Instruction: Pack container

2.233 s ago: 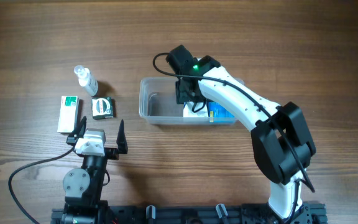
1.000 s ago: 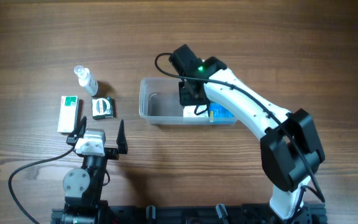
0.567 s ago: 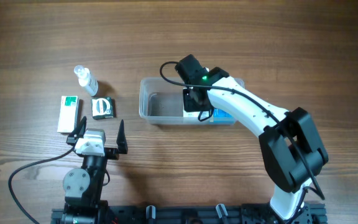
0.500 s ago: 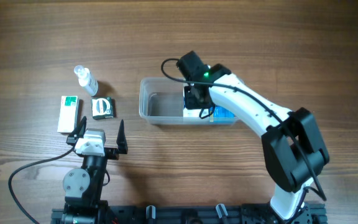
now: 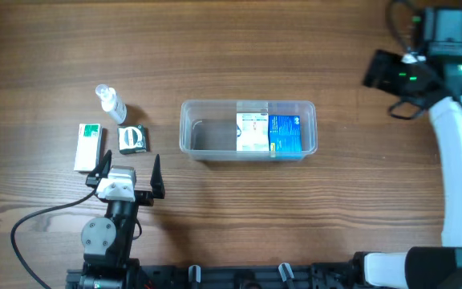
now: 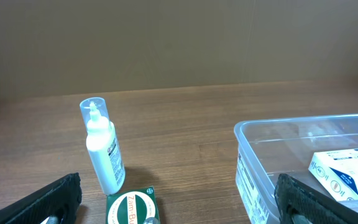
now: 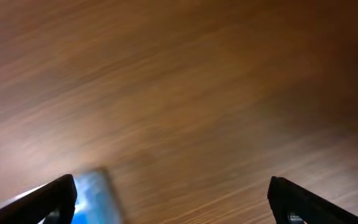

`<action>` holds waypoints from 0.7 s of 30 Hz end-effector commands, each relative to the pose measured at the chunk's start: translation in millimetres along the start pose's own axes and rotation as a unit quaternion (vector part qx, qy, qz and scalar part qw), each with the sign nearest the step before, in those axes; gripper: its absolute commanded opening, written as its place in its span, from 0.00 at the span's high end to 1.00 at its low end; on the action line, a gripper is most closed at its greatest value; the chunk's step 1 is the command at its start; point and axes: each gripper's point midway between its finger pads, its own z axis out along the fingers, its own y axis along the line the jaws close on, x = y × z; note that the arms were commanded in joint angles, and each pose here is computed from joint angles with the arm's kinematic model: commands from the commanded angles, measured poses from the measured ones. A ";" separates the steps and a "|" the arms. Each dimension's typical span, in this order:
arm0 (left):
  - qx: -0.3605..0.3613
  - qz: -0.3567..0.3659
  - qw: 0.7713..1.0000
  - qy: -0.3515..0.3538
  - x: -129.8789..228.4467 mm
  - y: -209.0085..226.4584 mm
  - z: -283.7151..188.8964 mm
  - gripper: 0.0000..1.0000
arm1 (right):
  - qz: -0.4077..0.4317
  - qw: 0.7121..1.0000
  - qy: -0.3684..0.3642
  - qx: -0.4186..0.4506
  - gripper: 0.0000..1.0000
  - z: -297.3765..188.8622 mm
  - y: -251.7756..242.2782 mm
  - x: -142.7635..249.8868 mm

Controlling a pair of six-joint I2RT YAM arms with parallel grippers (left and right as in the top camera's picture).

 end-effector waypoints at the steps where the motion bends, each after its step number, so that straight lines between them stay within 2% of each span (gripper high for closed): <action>1: -0.010 0.007 1.000 -0.001 1.0 4.0 0.0 0.00 | 0.015 1.000 -0.010 0.017 0.00 -2.5 -22.6 -8.7; 16: -0.024 0.008 1.000 -0.005 -1.2 8.9 -0.2 0.00 | 0.018 1.000 -0.013 0.017 0.00 -2.3 -23.7 -10.5; 17: -0.023 0.007 0.999 -0.021 -8.8 8.6 -0.4 0.00 | 0.018 1.000 -0.013 0.017 0.00 -2.3 -23.7 -10.5; 19: 0.039 0.009 0.996 -0.076 -37.1 -12.7 -3.8 0.00 | 0.018 1.000 -0.013 0.017 0.00 -2.3 -23.7 -10.5; 21: 0.026 -0.021 0.997 -0.068 -55.9 -7.2 -11.4 0.00 | 0.018 1.000 -0.013 0.017 0.00 -2.3 -23.7 -10.5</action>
